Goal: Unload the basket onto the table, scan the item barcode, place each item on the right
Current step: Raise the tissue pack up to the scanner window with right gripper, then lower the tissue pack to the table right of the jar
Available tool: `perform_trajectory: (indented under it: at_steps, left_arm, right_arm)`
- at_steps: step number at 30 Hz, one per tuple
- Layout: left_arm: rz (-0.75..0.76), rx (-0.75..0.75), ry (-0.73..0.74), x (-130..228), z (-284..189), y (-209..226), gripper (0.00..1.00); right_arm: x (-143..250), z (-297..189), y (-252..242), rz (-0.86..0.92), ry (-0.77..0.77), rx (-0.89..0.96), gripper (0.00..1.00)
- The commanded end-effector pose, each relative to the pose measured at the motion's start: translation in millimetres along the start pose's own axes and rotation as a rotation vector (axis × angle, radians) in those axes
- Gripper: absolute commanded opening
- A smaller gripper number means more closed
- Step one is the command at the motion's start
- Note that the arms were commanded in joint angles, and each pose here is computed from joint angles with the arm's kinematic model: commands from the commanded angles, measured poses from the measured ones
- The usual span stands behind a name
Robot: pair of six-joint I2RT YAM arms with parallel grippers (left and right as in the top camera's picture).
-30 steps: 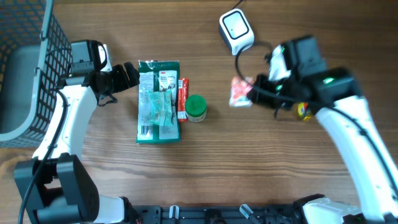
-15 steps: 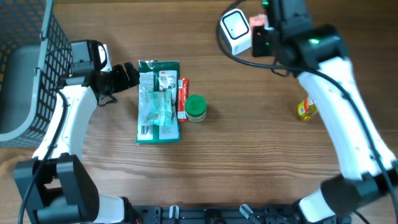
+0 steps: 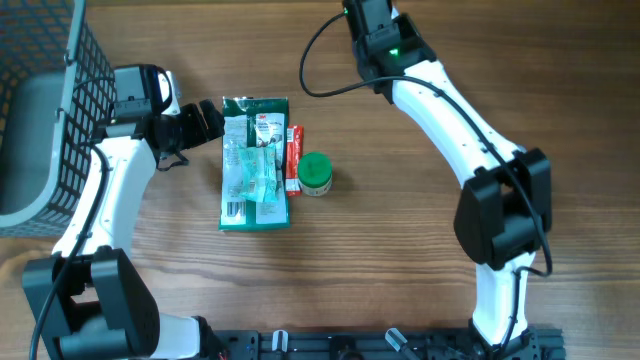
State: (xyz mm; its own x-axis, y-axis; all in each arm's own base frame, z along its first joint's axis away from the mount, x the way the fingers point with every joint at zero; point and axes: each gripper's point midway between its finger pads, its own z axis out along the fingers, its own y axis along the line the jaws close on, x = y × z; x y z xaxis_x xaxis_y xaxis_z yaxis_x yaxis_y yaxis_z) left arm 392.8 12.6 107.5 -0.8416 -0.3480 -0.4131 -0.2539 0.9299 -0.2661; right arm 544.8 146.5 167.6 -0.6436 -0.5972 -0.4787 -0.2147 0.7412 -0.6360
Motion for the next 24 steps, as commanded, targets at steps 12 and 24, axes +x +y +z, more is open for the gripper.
perform_trajectory:
  at_steps: [12,24]
  left_arm:
    - [0.006,-0.003,-0.03,-8.8,-6.6,1.0,1.0]
    - [0.006,-0.003,-0.03,-8.8,-6.6,1.0,1.0]
  right_arm:
    - [13.5,27.9,24.9,-0.14,0.04,0.014,0.04]
    - [116.5,-131.0,25.2,0.19,0.46,-0.44,0.04]
